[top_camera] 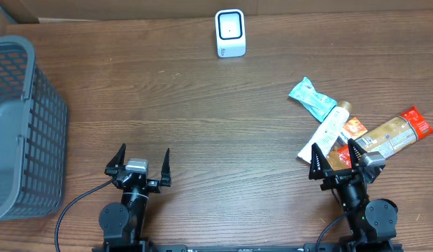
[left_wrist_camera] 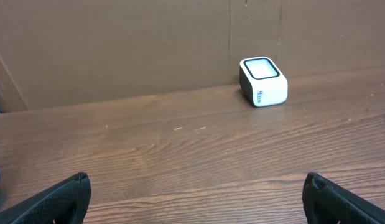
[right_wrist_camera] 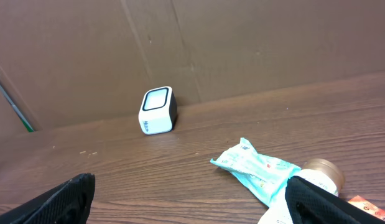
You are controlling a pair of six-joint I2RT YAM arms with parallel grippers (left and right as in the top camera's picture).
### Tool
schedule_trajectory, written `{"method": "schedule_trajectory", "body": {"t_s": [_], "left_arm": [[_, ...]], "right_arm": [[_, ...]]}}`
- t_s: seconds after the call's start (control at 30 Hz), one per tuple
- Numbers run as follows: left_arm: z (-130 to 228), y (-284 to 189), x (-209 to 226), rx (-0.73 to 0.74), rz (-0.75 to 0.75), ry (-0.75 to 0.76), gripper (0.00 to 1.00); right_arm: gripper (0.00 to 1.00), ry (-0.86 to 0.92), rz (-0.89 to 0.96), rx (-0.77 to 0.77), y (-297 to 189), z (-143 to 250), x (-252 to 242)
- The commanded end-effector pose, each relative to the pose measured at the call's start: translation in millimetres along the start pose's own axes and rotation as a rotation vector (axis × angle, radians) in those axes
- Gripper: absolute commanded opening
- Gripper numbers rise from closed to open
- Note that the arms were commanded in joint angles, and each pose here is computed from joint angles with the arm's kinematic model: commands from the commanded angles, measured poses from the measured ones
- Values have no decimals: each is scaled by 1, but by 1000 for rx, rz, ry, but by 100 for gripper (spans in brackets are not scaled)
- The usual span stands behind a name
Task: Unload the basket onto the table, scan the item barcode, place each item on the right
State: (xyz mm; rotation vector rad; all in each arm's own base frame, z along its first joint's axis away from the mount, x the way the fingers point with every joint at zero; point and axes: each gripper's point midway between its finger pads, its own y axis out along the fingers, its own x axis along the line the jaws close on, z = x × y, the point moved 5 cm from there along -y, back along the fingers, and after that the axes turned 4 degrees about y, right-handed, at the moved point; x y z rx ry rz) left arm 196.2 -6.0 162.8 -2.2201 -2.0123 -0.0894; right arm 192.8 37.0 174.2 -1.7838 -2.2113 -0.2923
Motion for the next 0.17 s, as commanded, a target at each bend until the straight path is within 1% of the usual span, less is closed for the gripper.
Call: {"method": "schedule_trajectory", "body": {"t_s": [0.0, 0.13], "left_arm": [[0, 0, -2, -6, 14, 9, 100], [0, 0, -2, -6, 14, 9, 100]], "right_arm": [[100, -1, 1, -1, 0, 3, -1], [100, -1, 1, -1, 0, 3, -1]]}}
